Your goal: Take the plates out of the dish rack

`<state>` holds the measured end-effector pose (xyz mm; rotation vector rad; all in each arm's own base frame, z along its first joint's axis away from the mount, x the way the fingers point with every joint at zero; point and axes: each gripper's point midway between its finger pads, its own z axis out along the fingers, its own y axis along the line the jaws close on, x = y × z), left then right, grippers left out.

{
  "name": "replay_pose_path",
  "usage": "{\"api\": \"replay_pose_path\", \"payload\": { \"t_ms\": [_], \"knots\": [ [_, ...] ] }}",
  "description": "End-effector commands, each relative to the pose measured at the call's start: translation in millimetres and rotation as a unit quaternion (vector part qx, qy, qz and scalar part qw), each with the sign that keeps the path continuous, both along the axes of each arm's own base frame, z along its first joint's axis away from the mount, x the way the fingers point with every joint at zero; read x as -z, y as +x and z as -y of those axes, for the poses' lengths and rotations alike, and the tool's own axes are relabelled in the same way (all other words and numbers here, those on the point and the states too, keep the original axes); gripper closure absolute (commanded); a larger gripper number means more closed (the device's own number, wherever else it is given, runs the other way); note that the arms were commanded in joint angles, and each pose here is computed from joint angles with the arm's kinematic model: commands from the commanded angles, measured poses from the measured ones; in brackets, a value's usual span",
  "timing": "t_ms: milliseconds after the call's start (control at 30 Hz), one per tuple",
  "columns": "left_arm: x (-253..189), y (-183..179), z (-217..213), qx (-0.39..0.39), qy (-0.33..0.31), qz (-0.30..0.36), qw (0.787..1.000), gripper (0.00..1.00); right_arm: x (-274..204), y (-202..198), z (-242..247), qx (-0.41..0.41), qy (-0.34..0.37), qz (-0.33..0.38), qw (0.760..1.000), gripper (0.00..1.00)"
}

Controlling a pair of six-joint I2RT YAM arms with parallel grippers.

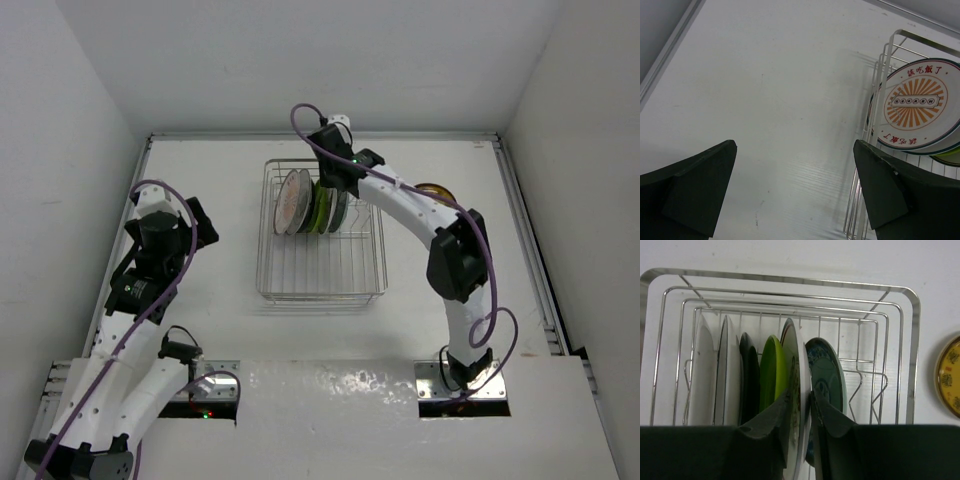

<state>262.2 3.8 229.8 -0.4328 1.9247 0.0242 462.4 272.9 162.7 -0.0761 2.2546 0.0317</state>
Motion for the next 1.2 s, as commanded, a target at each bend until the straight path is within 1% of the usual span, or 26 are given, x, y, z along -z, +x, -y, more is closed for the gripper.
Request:
{"api": "replay_pose_path", "payload": {
  "t_ms": [0, 33, 67, 233, 333, 367, 400, 433, 600, 800, 833, 933, 967, 1033, 1067, 1100, 1133, 1167],
  "knots": [
    [-16.4, 4.2, -0.7, 0.002, -0.001, 0.029, 1.000, 0.00, -13.0, 3.2, 6.7, 0.030, -0.055, 0.016, 0.998, 0.80],
    [-16.8, 4.0, -0.5, 0.003, -0.002, 0.030, 1.000, 0.00, -16.0, 2.6, 4.6, 0.031, -0.061, 0.019, 0.997, 0.86],
    [-17.4, 4.0, -0.9, 0.002, -0.002, 0.031, 1.000, 0.00, -12.9, 4.3, 7.6, 0.039, -0.073, 0.020, 0.996, 0.87],
    [-19.5, 3.3, -0.1, 0.004, -0.003, 0.035, 0.999, 0.00, -2.8, 3.5, 10.4, 0.046, -0.109, 0.015, 0.993, 0.87],
    [-19.2, 3.0, 0.1, 0.005, -0.004, 0.036, 0.999, 0.00, 0.8, 1.4, 12.7, 0.049, -0.114, 0.016, 0.992, 0.87],
    [-19.9, 3.0, 0.2, 0.005, -0.004, 0.036, 0.999, 0.00, 3.6, 0.6, 14.0, 0.049, -0.118, 0.014, 0.992, 0.90],
    [-19.9, 3.0, 0.1, 0.005, -0.003, 0.036, 0.999, 0.00, 2.8, 0.0, 13.5, 0.050, -0.119, 0.016, 0.991, 0.97],
    [-19.9, 3.0, 0.1, 0.005, -0.003, 0.036, 0.999, 0.00, -0.9, 0.5, 14.0, 0.055, -0.121, 0.021, 0.991, 1.00],
    [-20.4, 2.3, -1.3, 0.001, -0.003, 0.037, 0.999, 0.00, -22.6, 4.4, 7.2, 0.057, -0.116, 0.040, 0.991, 1.00],
    [-19.4, 2.9, -1.9, -0.001, -0.002, 0.035, 0.999, 0.00, -74.2, 11.0, 14.1, 0.072, -0.120, 0.081, 0.987, 1.00],
    [-18.8, 2.9, -1.9, -0.001, -0.002, 0.034, 0.999, 0.00, -93.7, 10.9, 20.3, 0.083, -0.119, 0.097, 0.985, 1.00],
    [-18.1, 3.2, -2.6, -0.003, -0.001, 0.033, 0.999, 0.00, -126.7, 5.0, 34.8, 0.092, -0.121, 0.121, 0.981, 1.00],
    [-17.5, 3.2, -2.9, -0.004, 0.000, 0.031, 1.000, 0.00, -149.6, -1.5, 47.5, 0.099, -0.115, 0.136, 0.979, 1.00],
    [-17.9, 3.0, -3.2, -0.005, -0.001, 0.032, 0.999, 0.00, -156.9, -12.1, 64.9, 0.105, -0.120, 0.135, 0.978, 1.00],
    [-17.9, 2.9, -3.7, -0.006, 0.000, 0.032, 0.999, 0.00, -183.3, -23.9, 84.1, 0.117, -0.104, 0.152, 0.976, 1.00],
    [-18.3, 2.7, -4.4, -0.008, 0.000, 0.033, 0.999, 0.00, -174.4, -31.9, 94.5, 0.117, -0.113, 0.141, 0.976, 1.00],
    [-18.3, 2.7, -4.1, -0.007, 0.000, 0.033, 0.999, 0.00, -179.4, -38.5, 107.9, 0.125, -0.110, 0.145, 0.975, 1.00],
    [-18.3, 2.7, -3.5, -0.006, 0.000, 0.033, 0.999, 0.00, -211.2, -55.7, 125.5, 0.134, -0.079, 0.178, 0.972, 1.00]
  ]
}}
